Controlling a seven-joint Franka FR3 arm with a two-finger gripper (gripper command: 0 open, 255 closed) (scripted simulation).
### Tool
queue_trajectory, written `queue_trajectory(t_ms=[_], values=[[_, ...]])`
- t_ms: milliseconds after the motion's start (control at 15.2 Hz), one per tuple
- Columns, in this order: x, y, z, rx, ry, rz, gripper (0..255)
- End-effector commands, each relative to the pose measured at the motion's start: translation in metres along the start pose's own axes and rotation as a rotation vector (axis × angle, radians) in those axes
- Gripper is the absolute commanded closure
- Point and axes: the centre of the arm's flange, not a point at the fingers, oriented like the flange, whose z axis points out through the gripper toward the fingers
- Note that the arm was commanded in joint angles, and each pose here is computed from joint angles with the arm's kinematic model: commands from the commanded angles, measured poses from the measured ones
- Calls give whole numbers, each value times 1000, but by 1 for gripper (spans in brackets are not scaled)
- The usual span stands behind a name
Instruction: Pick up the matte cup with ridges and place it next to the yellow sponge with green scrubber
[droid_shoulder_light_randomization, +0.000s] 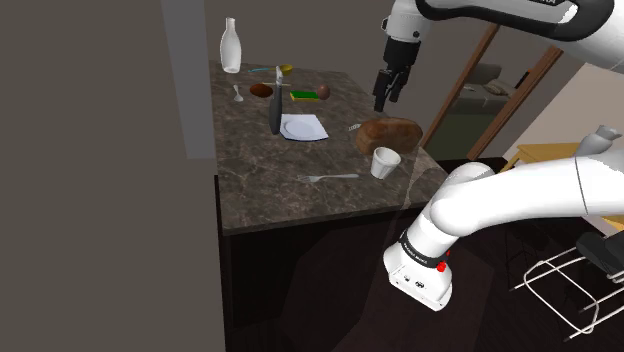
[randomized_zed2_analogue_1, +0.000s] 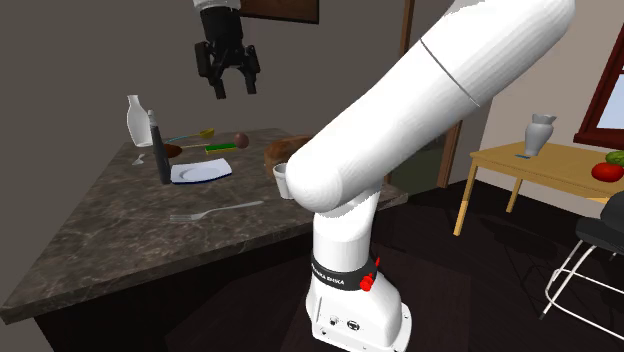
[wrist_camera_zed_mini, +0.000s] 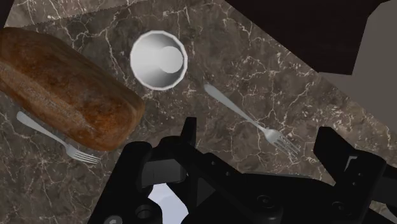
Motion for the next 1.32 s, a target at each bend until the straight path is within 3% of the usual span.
queue_trajectory(t_ms=[0, 1056, 1254], values=[[0, 0, 0, 0, 0, 0, 0], [-43, 69, 194, -91, 107, -227, 0], [-42, 71, 206, -91, 108, -229, 0]])
